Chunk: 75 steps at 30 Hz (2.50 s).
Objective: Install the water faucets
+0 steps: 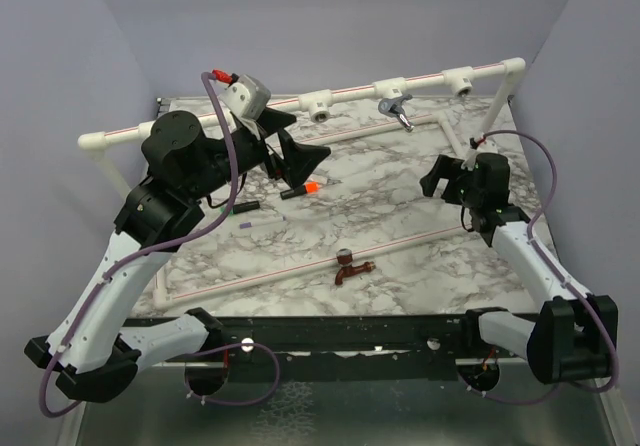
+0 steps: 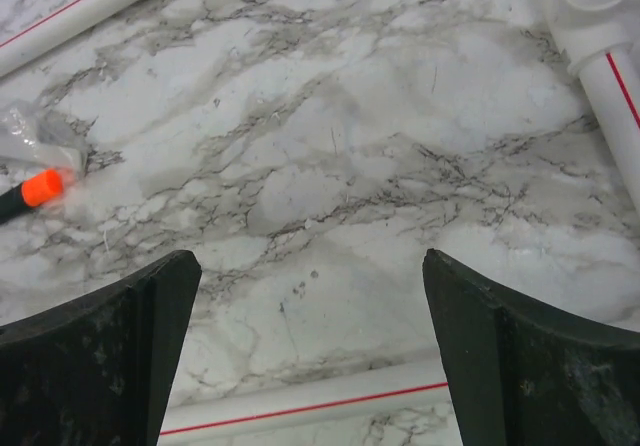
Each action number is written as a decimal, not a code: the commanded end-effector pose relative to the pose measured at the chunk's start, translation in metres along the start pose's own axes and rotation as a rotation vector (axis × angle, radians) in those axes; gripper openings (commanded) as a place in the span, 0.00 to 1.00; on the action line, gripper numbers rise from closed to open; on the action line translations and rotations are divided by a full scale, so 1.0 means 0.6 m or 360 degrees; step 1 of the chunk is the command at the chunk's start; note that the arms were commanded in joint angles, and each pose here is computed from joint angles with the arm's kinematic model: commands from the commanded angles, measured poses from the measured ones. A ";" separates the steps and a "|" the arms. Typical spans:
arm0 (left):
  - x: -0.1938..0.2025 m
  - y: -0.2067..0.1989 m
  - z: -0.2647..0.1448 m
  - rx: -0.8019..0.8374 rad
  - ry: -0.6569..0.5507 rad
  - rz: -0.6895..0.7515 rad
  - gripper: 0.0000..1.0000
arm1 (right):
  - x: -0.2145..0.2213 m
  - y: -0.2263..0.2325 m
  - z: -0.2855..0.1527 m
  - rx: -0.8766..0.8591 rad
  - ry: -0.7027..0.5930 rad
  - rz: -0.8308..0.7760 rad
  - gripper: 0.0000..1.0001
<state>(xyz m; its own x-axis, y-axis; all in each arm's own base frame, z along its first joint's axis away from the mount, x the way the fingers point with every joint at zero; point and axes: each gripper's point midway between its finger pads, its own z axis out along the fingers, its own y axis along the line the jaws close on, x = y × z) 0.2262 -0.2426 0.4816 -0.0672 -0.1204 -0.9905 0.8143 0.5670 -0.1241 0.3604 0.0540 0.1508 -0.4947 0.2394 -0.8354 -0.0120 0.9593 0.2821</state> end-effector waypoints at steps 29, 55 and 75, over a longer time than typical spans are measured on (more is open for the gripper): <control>0.103 0.064 -0.023 -0.0284 0.0181 0.0103 0.99 | 0.142 0.165 -0.112 -0.0510 0.0404 0.0046 0.96; 0.143 0.080 -0.057 -0.0423 0.0267 0.0031 0.99 | 0.264 0.327 -0.123 -0.0692 0.0533 -0.0422 0.87; 0.148 0.079 -0.071 -0.0433 0.0281 0.0042 0.99 | 0.330 0.362 -0.092 -0.0573 0.0650 -0.0551 0.71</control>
<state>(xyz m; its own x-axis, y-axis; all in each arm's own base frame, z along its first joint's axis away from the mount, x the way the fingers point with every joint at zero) 0.2360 -0.1962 0.3904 -0.1536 0.0227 -0.9879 0.6480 0.7570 -0.0833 0.2046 0.2945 0.0708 -0.7075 -0.2359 -0.6661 -0.5032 0.8300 0.2406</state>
